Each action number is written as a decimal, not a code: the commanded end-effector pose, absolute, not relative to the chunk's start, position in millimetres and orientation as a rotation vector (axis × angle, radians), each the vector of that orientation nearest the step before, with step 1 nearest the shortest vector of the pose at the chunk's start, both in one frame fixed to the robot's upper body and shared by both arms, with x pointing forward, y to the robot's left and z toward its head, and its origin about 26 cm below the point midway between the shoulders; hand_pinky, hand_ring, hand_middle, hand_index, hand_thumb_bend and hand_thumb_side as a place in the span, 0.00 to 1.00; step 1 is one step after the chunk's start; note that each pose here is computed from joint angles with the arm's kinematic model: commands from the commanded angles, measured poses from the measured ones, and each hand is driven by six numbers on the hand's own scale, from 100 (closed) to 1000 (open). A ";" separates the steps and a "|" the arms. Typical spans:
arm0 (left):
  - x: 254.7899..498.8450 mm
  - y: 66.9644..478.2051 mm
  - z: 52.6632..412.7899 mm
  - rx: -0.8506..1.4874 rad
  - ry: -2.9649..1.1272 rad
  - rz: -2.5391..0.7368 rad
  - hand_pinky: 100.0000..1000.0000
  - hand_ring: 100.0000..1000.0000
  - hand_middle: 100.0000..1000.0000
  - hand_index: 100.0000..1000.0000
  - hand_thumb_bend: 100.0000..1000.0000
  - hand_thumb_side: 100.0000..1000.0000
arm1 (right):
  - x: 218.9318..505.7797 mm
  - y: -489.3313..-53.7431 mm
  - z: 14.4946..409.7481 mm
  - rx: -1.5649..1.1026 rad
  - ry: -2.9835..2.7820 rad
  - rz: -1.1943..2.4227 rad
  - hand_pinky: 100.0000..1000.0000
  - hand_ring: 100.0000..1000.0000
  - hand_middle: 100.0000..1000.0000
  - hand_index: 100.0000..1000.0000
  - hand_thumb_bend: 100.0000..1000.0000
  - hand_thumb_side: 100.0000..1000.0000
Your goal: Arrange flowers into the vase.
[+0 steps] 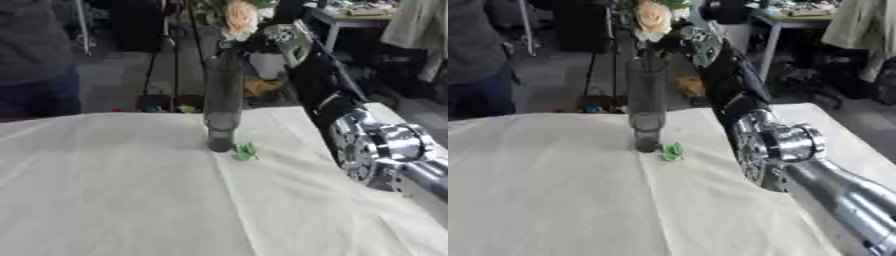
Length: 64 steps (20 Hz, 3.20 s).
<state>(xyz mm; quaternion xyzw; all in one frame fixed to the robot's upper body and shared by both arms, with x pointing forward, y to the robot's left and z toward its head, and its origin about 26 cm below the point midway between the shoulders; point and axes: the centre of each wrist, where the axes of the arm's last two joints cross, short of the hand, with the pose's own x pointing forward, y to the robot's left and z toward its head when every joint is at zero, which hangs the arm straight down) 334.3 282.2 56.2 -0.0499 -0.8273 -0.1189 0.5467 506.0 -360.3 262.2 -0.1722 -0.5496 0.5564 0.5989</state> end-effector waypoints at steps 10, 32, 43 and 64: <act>337.5 286.2 66.3 -0.102 -1.988 -0.299 0.54 0.65 0.71 0.80 0.75 0.83 | 502.2 -361.4 284.0 -0.449 -1.298 1.365 1.00 1.00 1.00 0.99 0.00 1.00; 336.6 287.2 64.6 -0.096 -1.985 -0.295 0.54 0.65 0.71 0.80 0.75 0.83 | 495.5 -358.2 310.4 -0.566 -1.341 1.389 1.00 1.00 1.00 1.00 0.28 0.94; 336.7 287.2 64.6 -0.095 -1.986 -0.291 0.54 0.65 0.71 0.80 0.75 0.83 | 484.4 -358.8 333.7 -0.721 -1.417 1.362 1.00 1.00 1.00 1.00 0.62 0.91; 336.9 287.4 64.8 -0.093 -1.987 -0.287 0.54 0.65 0.71 0.80 0.75 0.83 | 482.4 -374.5 318.3 -0.584 -1.462 1.191 1.00 1.00 1.00 1.00 0.52 0.93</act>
